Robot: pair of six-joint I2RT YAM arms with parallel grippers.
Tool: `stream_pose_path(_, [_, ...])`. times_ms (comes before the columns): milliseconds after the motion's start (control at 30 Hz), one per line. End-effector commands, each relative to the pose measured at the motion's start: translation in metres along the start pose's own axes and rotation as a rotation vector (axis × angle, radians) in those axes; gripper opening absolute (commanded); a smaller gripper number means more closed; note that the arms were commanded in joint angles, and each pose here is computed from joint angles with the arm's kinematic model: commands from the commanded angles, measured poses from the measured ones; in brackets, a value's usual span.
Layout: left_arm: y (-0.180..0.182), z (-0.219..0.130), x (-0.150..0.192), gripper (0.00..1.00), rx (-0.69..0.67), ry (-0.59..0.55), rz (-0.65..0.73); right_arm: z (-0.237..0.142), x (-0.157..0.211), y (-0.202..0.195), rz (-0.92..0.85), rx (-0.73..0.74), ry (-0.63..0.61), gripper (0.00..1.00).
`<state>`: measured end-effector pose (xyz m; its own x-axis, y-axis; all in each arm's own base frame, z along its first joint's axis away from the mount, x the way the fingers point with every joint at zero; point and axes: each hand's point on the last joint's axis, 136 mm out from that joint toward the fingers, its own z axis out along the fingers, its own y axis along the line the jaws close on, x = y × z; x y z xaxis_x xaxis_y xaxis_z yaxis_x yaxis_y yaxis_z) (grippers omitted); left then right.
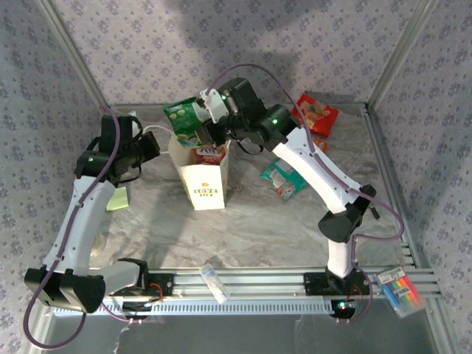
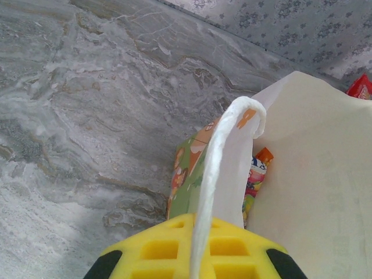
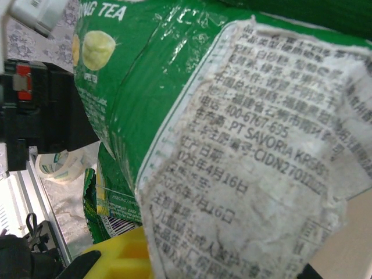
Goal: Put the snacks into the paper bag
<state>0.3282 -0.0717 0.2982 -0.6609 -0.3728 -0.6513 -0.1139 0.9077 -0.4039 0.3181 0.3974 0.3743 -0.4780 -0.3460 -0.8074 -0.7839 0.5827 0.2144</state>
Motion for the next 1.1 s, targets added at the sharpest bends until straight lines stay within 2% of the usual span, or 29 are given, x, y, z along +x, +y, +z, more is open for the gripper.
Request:
stream_pose_path(0, [-0.004, -0.009, -0.006, 0.04, 0.033, -0.033, 0.011, -0.009, -0.012, 0.005, 0.008, 0.005, -0.036, 0.17])
stream_pose_path(833, [-0.005, -0.013, -0.004, 0.04, 0.043, -0.032, 0.011, 0.028, 0.024, -0.003, 0.015, 0.127, 0.087, 0.25])
stream_pose_path(933, [-0.005, -0.013, -0.004, 0.04, 0.043, -0.032, 0.011, 0.026, 0.026, -0.002, 0.015, 0.131, 0.09, 0.29])
stream_pose_path(1067, [-0.006, -0.013, -0.004, 0.04, 0.046, -0.03, 0.01, 0.014, 0.023, -0.003, 0.014, 0.15, 0.078, 0.39])
